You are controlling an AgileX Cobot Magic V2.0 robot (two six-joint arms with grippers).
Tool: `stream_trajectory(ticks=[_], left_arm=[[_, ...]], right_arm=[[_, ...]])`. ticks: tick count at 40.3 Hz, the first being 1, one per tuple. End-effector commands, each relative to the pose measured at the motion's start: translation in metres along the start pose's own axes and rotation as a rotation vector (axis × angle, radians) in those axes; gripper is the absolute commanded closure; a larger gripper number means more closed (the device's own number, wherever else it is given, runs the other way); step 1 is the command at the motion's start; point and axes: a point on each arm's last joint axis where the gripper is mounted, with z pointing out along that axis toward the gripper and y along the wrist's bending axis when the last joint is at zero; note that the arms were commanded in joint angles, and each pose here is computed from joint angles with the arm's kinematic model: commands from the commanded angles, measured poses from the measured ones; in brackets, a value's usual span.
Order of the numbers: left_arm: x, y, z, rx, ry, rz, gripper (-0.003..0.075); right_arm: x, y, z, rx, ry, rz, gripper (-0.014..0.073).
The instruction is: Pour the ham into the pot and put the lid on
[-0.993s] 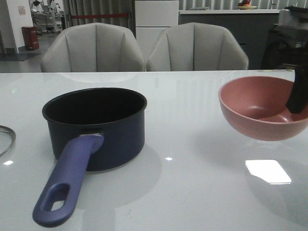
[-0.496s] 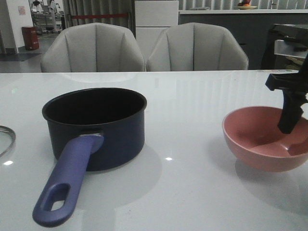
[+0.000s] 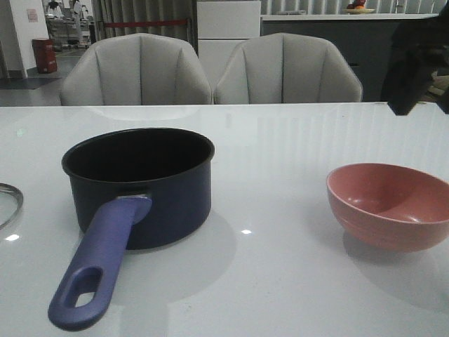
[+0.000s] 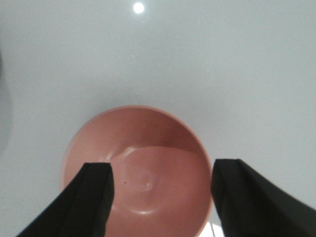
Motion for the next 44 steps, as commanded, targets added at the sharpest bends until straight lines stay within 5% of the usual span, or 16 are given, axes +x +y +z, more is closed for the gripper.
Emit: stream_trajectory(ticks=[1, 15, 32, 44], left_arm=[[-0.016, 0.000, -0.001, 0.002, -0.099, -0.014, 0.0041], [-0.016, 0.000, -0.001, 0.002, -0.099, -0.014, 0.0041], [-0.016, 0.000, -0.001, 0.002, -0.099, -0.014, 0.0041], [-0.016, 0.000, -0.001, 0.002, -0.099, -0.014, 0.0041]], right_arm=[[-0.003, 0.017, -0.038, -0.009, -0.187, -0.049, 0.0067], [0.052, 0.046, -0.095, -0.048, -0.537, -0.122, 0.0067], [0.135, 0.044, -0.137, -0.094, -0.926, -0.116, 0.0067], [0.184, 0.040, -0.135, -0.157, -1.033, -0.137, 0.0067]])
